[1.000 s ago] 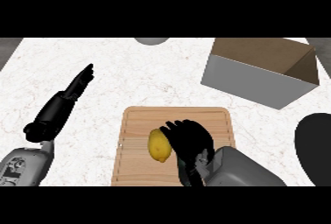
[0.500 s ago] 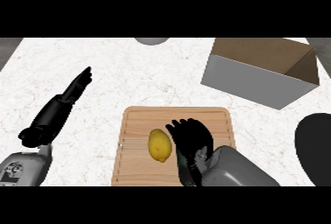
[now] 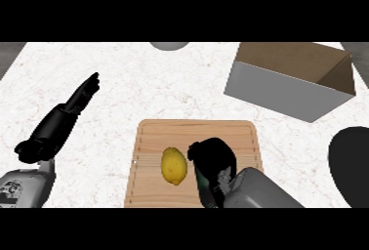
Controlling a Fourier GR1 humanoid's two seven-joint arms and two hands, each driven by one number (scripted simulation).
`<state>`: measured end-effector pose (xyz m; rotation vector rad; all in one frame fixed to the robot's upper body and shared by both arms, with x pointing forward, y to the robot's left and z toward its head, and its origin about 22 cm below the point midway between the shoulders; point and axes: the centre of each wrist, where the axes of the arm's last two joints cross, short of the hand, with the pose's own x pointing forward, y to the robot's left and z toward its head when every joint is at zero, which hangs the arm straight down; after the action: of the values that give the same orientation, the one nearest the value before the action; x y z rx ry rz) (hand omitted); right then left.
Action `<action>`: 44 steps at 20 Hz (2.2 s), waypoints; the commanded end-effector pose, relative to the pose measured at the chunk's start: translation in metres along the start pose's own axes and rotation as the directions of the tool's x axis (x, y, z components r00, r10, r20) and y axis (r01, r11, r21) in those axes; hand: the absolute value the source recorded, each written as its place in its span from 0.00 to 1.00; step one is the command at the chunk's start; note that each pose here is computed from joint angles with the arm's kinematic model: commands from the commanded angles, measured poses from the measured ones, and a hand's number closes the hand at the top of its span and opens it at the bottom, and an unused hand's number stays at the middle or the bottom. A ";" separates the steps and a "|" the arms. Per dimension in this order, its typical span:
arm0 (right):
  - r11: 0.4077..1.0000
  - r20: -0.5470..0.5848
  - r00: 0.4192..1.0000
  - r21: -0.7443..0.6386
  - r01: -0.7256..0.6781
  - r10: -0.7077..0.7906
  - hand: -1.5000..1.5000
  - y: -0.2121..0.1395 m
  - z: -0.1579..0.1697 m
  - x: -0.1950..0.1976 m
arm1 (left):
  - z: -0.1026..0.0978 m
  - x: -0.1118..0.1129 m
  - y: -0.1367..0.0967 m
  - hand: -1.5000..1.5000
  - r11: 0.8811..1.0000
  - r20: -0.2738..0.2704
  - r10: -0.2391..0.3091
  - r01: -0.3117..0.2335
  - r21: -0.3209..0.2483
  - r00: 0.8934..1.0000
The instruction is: Pick the eggplant from the cutting board and place it in the cardboard box
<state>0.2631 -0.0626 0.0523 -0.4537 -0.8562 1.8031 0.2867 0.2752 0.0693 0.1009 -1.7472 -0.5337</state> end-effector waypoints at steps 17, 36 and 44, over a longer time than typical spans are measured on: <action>0.867 0.473 0.851 -0.497 0.041 0.231 1.00 -0.022 0.012 0.053 | -0.010 0.004 -0.013 0.50 1.000 -0.003 0.009 -0.009 -0.007 1.000; 0.423 0.348 0.930 -0.829 0.365 -0.120 1.00 -0.131 0.117 -0.040 | -0.001 -0.010 -0.005 0.50 1.000 -0.016 -0.003 0.003 0.003 1.000; 0.376 0.276 0.919 -0.849 0.371 -0.282 1.00 -0.179 0.097 -0.114 | -0.012 0.001 0.008 0.50 1.000 0.001 -0.001 0.001 -0.007 1.000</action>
<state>0.3277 -0.1294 0.2297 -0.7736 -1.8799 0.9227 0.2931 0.2710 0.0663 0.0964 -1.7506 -0.5336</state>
